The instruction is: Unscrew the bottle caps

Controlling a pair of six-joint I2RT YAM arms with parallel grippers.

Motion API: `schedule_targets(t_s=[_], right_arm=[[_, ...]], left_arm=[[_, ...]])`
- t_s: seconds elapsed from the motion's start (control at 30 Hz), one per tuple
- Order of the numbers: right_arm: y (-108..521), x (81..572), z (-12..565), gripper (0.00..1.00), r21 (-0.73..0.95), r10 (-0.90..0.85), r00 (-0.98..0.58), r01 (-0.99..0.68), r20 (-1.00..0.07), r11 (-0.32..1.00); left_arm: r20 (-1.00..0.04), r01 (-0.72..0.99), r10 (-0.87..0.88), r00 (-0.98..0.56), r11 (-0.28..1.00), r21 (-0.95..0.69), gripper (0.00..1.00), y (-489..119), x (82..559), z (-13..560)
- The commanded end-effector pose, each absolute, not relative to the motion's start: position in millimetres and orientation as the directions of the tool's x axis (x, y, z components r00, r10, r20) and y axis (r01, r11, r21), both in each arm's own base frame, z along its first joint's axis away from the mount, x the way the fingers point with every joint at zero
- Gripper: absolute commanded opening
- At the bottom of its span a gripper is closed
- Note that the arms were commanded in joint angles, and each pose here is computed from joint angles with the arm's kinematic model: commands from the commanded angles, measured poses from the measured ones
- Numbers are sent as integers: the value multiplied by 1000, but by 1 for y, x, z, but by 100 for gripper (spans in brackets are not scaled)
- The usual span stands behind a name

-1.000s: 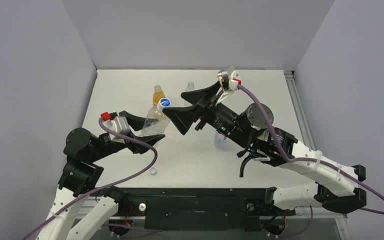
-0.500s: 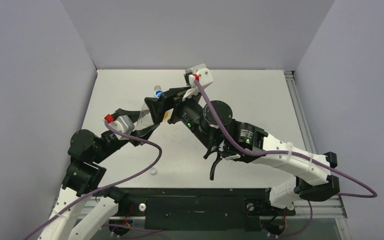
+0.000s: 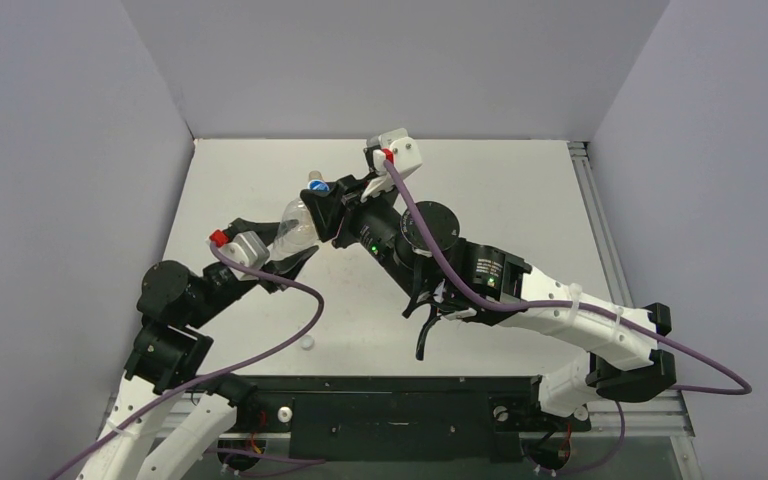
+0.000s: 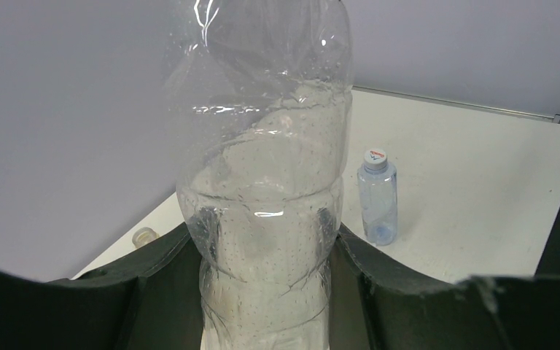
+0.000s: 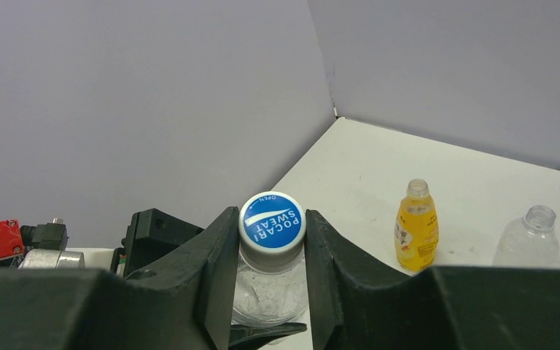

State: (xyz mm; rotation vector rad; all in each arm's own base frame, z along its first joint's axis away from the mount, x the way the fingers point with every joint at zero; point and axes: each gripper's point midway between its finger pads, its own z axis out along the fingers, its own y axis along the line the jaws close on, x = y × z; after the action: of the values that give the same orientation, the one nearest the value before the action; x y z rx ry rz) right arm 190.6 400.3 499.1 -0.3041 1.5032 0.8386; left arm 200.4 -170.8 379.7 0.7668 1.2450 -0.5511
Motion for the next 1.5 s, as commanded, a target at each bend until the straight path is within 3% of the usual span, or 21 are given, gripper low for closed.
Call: schedule_targets(t_s=[0.0, 0.17, 0.3, 0.43, 0.57, 0.83, 1.03, 1.1, 1.17, 1.2, 1.37, 1.47], right_arm=[[391, 190, 522, 20, 364, 373, -130, -646, -919, 671], [387, 191, 519, 6, 354, 364, -127, -651, -923, 671], [379, 187, 521, 0, 341, 359, -132, -707, -924, 619], [364, 186, 521, 0, 351, 379, -158, -780, -912, 518], [357, 151, 525, 0, 288, 391, -142, -893, -909, 346], [336, 97, 531, 0, 177, 413, -112, -976, -904, 124], [323, 89, 535, 0, 143, 436, -81, -983, -896, 111], [326, 92, 530, 4, 151, 418, -86, -981, -904, 125], [329, 100, 528, 15, 168, 402, -92, -973, -911, 157], [333, 103, 525, 27, 179, 391, -102, -970, -915, 167], [332, 134, 523, 55, 274, 385, -138, -906, -913, 324], [329, 147, 524, 63, 319, 409, -134, -847, -903, 426]], left_arm=[[-958, 725, 21, 287, 649, 231, 13, -169, 199, 391], [-962, 743, 2, 273, 635, 212, 13, -171, 195, 392], [-974, 845, -48, 221, 508, 167, 15, -187, 167, 393], [-990, 939, -86, 116, 335, 81, 16, -202, 134, 390], [-994, 981, -105, 21, 195, 1, 16, -210, 108, 398], [-983, 984, -163, -87, 139, -110, 15, -212, 97, 418], [-972, 982, -156, -178, 29, -184, 16, -216, 80, 423], [-969, 979, -149, -198, 13, -202, 16, -217, 79, 423], [-971, 981, -147, -186, 22, -192, 16, -218, 82, 421], [-973, 982, -148, -179, 32, -185, 16, -218, 85, 421], [-991, 973, -127, -31, 223, -59, 16, -212, 119, 411], [-992, 931, -111, 58, 364, 14, 16, -203, 142, 406]])
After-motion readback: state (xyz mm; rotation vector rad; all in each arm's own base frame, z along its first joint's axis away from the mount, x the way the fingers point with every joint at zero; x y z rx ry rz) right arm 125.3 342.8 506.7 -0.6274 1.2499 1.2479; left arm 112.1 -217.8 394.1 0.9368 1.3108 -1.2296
